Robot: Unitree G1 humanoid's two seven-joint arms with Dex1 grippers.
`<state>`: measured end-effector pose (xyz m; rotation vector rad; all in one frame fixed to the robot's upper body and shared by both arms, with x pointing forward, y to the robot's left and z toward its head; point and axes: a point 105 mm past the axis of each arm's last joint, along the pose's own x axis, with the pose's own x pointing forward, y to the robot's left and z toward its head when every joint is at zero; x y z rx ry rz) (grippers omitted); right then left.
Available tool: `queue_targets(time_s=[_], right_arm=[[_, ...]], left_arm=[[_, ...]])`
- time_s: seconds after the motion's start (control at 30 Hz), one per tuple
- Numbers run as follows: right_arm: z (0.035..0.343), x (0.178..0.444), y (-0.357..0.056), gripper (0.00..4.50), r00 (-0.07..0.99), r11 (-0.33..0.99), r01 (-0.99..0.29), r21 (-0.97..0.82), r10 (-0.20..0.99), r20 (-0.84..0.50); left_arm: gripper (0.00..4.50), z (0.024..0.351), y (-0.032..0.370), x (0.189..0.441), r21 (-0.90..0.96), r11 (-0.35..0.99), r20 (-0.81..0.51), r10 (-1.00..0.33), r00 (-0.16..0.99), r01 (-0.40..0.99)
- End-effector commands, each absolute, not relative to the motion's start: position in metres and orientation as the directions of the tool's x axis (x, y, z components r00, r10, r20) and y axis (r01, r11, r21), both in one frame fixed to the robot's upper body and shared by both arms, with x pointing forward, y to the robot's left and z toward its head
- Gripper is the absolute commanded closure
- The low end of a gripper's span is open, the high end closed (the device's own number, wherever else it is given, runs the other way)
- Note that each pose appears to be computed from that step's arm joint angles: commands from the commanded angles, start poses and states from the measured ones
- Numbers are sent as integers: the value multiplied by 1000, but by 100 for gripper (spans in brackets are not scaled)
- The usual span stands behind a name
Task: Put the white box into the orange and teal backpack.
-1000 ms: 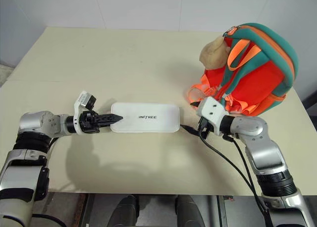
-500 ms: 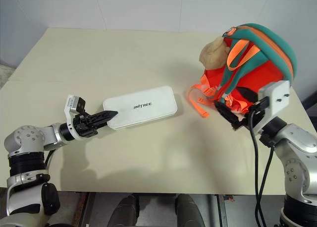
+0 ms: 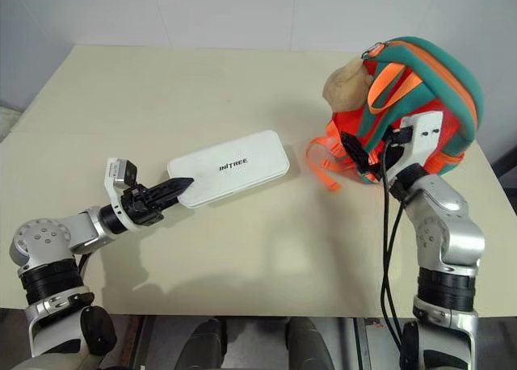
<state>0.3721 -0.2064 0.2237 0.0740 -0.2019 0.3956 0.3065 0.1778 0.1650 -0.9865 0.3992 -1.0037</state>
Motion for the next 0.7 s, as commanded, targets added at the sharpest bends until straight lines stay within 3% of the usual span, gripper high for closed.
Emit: queue_targets(time_s=[0.03, 0.23, 0.3, 0.53, 0.7], right_arm=[[240, 382, -206, 0, 901, 935, -354, 21, 334, 276], [246, 392, -209, 0, 904, 951, -307, 31, 281, 322], [254, 394, -208, 37, 895, 954, -296, 48, 259, 364], [265, 384, -190, 261, 847, 919, -395, 23, 354, 397], [280, 360, -162, 434, 764, 838, -545, 27, 483, 428]], left_arm=[[317, 177, 180, 299, -808, 153, 197, -841, 505, 569], [317, 176, 180, 295, -807, 162, 195, -835, 515, 568], [317, 175, 180, 295, -807, 166, 194, -832, 520, 567], [317, 175, 184, 294, -802, 178, 200, -820, 537, 570], [317, 181, 208, 300, -783, 250, 199, -767, 610, 570]])
